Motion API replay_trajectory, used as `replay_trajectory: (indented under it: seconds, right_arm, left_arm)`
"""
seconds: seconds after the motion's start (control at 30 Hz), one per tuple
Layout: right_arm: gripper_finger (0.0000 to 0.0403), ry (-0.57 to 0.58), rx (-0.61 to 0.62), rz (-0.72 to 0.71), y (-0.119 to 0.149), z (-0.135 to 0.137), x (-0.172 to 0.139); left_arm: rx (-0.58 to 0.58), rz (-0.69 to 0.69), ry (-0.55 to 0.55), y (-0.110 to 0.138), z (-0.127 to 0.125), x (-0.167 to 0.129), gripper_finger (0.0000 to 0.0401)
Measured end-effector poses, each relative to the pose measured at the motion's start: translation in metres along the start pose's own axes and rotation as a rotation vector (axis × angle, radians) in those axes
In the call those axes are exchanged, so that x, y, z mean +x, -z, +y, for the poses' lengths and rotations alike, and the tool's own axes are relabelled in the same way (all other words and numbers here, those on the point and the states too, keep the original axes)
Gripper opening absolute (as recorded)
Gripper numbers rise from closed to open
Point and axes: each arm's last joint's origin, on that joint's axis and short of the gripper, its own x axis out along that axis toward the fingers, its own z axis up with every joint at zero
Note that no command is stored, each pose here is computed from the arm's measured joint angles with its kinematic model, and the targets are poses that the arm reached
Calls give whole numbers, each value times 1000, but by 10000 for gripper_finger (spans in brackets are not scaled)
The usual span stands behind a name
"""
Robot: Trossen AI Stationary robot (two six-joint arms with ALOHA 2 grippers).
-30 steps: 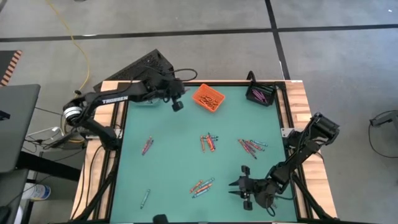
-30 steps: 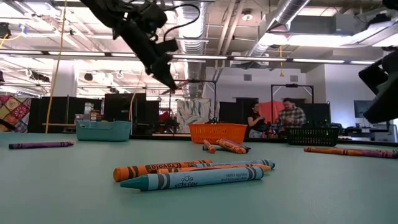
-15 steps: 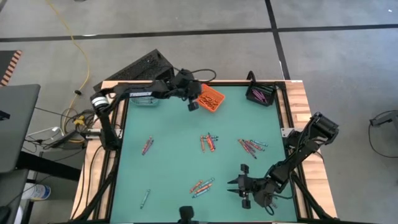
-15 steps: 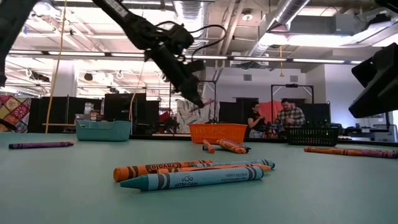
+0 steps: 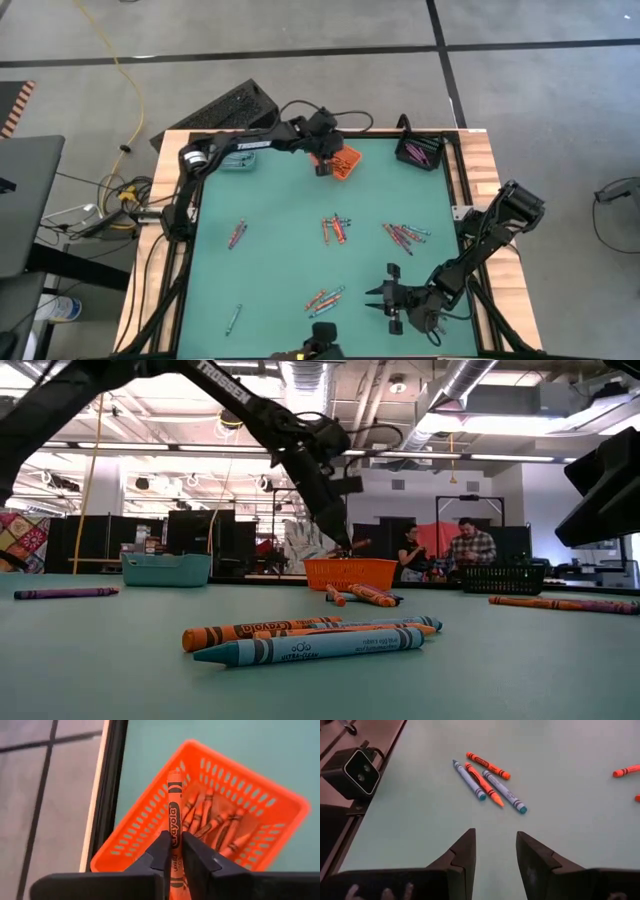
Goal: Sort crayons
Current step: Put the orange crayon into the orange bin, then put the blue crayon into the blue bin
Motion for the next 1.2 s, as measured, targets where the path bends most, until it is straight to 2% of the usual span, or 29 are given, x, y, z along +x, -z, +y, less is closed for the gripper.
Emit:
replay_trajectory:
  seconds: [0.13, 0.27, 0.4, 0.57, 0.77, 1.03, 1.2]
  right_arm:
    - [133, 0, -1, 1, 0, 0, 0]
    - [133, 0, -4, 1, 0, 0, 0]
    - [133, 0, -16, 2, 0, 0, 0]
    - [133, 0, -24, 1, 0, 0, 0]
    - [133, 0, -30, 1, 0, 0, 0]
    - [133, -1, -45, -2, 0, 0, 0]
    - [133, 0, -51, -3, 0, 0, 0]
  left_arm:
    - [2, 89, 8, 6, -2, 7, 73]
    - [-1, 124, 22, 8, -6, 7, 116]
    - [-21, 142, 38, 4, -11, -2, 141]
    - [1, 172, 77, -5, -23, -26, 146]
    - [57, 227, 153, -19, -49, -68, 146]
    - [143, 262, 244, -37, -104, -116, 147]
    - [205, 281, 273, -42, -140, -134, 147]
